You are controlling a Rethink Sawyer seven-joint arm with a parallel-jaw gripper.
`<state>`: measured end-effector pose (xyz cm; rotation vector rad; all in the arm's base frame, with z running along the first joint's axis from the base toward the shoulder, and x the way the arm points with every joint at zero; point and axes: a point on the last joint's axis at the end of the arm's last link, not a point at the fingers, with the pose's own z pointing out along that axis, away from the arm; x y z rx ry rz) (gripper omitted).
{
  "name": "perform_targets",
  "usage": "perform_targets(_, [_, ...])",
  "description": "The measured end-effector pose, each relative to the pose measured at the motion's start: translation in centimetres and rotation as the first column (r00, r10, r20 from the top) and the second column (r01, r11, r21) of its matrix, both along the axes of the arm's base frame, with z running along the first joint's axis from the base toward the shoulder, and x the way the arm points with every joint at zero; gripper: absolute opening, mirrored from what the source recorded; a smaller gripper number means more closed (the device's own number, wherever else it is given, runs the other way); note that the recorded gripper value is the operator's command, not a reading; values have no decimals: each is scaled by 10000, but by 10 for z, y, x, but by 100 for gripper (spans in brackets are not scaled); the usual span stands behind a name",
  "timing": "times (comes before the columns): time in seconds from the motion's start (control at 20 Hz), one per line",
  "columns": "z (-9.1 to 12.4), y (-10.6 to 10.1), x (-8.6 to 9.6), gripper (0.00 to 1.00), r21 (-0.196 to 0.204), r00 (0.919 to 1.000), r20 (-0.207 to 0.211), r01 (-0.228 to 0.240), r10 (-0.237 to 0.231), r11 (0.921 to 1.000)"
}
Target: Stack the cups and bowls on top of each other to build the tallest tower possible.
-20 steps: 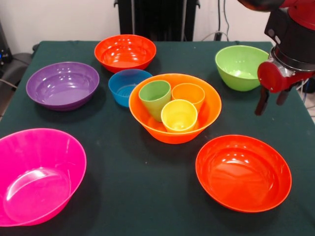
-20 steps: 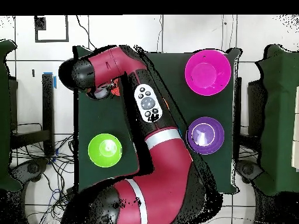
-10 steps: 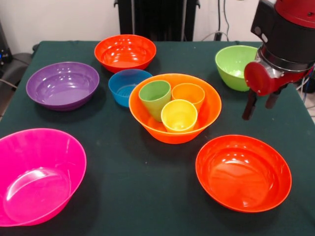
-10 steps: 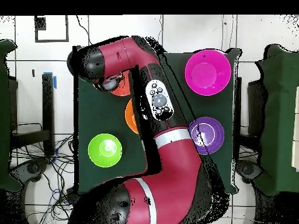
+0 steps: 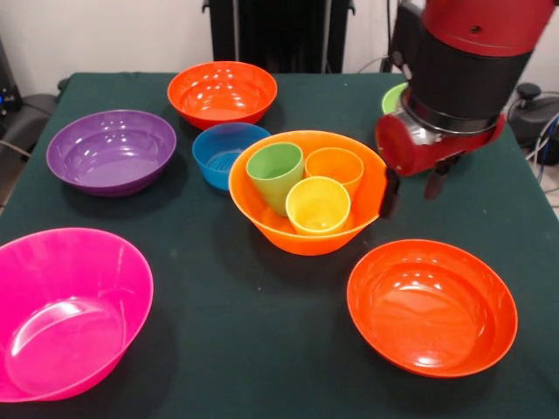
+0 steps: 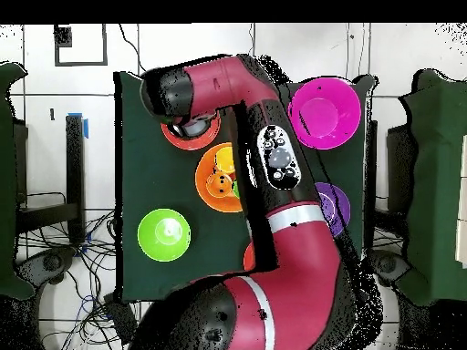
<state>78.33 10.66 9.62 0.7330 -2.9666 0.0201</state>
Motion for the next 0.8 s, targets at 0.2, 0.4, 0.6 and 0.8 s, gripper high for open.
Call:
perform_targets(0.2, [1, -26, 5, 100, -1, 9996, 42, 292, -292, 9996])
perform_targets(0.4, [5, -38, 10, 100, -12, 9991, 113, 415, -415, 9991])
perform_targets(0.6, [8, -43, 13, 100, -26, 9992, 117, 390, -390, 9992])
perform_targets(0.8, [14, -44, 16, 100, -59, 9998, 2, 207, -207, 9998])
